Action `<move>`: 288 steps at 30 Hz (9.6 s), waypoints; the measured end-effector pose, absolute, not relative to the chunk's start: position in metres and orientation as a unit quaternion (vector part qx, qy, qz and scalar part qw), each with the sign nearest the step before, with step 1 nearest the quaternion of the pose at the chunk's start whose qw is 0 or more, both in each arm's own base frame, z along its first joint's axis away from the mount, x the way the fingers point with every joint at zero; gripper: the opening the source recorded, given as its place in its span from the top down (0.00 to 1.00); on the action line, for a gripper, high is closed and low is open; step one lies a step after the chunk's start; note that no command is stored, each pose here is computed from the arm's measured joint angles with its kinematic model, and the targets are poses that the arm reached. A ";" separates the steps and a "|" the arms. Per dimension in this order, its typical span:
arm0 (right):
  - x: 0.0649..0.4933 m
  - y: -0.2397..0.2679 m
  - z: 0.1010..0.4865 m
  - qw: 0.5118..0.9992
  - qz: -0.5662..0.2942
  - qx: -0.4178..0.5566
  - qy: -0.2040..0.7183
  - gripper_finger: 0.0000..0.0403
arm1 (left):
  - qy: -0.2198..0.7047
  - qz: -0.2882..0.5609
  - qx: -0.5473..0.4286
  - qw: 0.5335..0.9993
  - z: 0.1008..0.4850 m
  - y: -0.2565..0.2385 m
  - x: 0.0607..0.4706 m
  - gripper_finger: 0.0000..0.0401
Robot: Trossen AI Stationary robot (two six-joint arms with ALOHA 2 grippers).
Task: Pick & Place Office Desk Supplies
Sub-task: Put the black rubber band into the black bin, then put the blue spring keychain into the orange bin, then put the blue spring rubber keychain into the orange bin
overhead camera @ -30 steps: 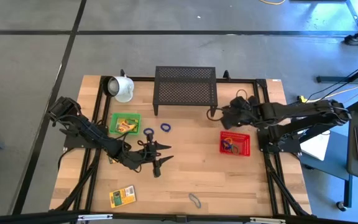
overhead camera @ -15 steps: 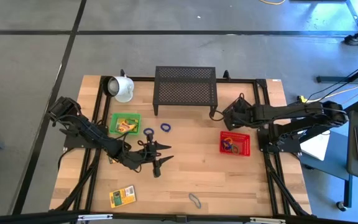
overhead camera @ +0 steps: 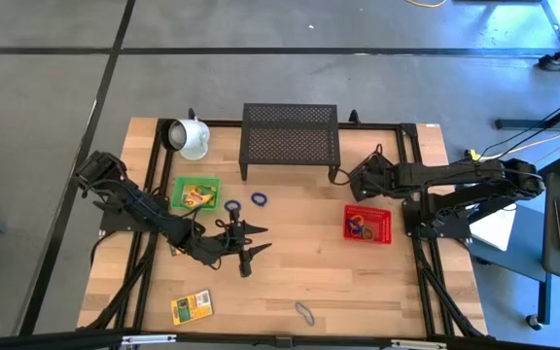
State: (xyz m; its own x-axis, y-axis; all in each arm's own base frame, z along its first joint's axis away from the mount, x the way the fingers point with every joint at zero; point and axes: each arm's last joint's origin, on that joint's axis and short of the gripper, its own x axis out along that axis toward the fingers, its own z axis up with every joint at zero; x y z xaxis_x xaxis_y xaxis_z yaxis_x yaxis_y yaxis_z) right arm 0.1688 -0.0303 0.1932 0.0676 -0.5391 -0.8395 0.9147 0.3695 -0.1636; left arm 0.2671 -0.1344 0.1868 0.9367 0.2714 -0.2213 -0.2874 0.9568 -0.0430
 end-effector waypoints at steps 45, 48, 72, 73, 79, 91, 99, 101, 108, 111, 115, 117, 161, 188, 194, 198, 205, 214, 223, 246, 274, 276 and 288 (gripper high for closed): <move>0.180 -0.034 0.197 0.732 -0.525 0.207 0.382 0.47 | 0.419 0.339 -0.164 0.826 0.129 -0.029 0.250 0.53; 0.180 -0.034 0.197 0.732 -0.525 0.207 0.382 0.47 | 0.436 0.348 -0.181 0.810 0.127 -0.026 0.246 0.53; 0.184 -0.034 0.197 0.740 -0.514 0.224 0.371 0.47 | 0.532 0.215 -0.150 0.805 0.125 -0.028 0.244 0.87; 0.184 -0.034 0.197 0.740 -0.514 0.224 0.371 0.47 | 0.533 0.212 -0.147 0.806 0.125 -0.028 0.244 0.90; 0.185 -0.033 0.198 0.743 -0.512 0.225 0.368 0.47 | 0.526 0.200 -0.140 0.814 0.125 -0.030 0.246 0.96; 0.213 -0.015 0.251 0.819 -0.438 0.226 0.295 0.47 | 0.332 0.004 -0.130 0.934 0.153 -0.068 0.282 0.95; 0.246 0.025 0.283 0.919 -0.303 0.192 0.163 0.47 | 0.137 -0.111 -0.083 0.981 0.189 -0.101 0.291 0.95; 0.255 0.038 0.285 0.938 -0.267 0.165 0.147 0.47 | 0.098 -0.127 -0.074 0.984 0.197 -0.108 0.290 0.95; 0.291 0.082 0.270 0.988 -0.058 0.049 0.131 0.47 | -0.012 -0.162 -0.051 0.985 0.218 -0.124 0.285 0.94; 0.304 0.098 0.257 0.990 0.059 -0.005 0.127 0.47 | -0.051 -0.165 -0.041 0.984 0.225 -0.126 0.284 0.94; 0.317 0.112 0.240 0.980 0.162 -0.047 0.107 0.47 | -0.074 -0.166 -0.028 0.983 0.229 -0.128 0.283 0.94; 0.322 0.116 0.234 0.977 0.178 -0.064 0.096 0.47 | -0.074 -0.167 -0.027 0.983 0.229 -0.128 0.283 0.94; 0.330 0.115 0.243 0.975 0.217 -0.047 -0.002 0.97 | -0.066 -0.138 0.012 0.988 0.227 -0.125 0.284 0.94; 0.314 0.092 0.242 0.987 -0.070 0.063 0.127 0.95 | 0.092 0.150 -0.069 0.982 0.191 -0.108 0.282 0.56; 0.293 0.080 0.230 0.951 -0.193 0.097 0.220 0.95 | 0.132 0.178 -0.080 0.972 0.181 -0.106 0.278 0.57; 0.275 0.074 0.226 0.921 -0.247 0.138 0.267 0.95 | 0.149 0.184 -0.078 0.968 0.177 -0.105 0.277 0.57; 0.239 0.077 0.222 0.871 -0.295 0.178 0.350 0.95 | 0.167 0.187 -0.076 0.965 0.173 -0.105 0.275 0.57; 0.208 0.081 0.213 0.776 -0.238 0.207 0.546 0.95 | 0.171 0.192 -0.073 0.964 0.172 -0.103 0.275 0.57; 0.198 0.077 0.210 0.740 -0.266 0.197 0.586 0.94 | 0.168 0.199 -0.086 0.962 0.172 -0.101 0.276 0.57; 0.198 0.078 0.210 0.739 -0.266 0.198 0.587 0.66 | 0.179 0.195 -0.076 0.961 0.170 -0.096 0.277 0.57; 0.201 0.079 0.210 0.749 -0.258 0.208 0.574 0.51 | 0.353 0.279 -0.121 0.885 0.111 -0.003 0.289 0.44; 0.201 0.079 0.210 0.749 -0.258 0.208 0.574 0.51 | 0.366 0.271 -0.122 0.882 0.107 -0.001 0.289 0.44; 0.203 0.079 0.211 0.756 -0.260 0.206 0.565 0.51 | 0.420 0.217 -0.083 0.877 0.092 -0.004 0.291 0.65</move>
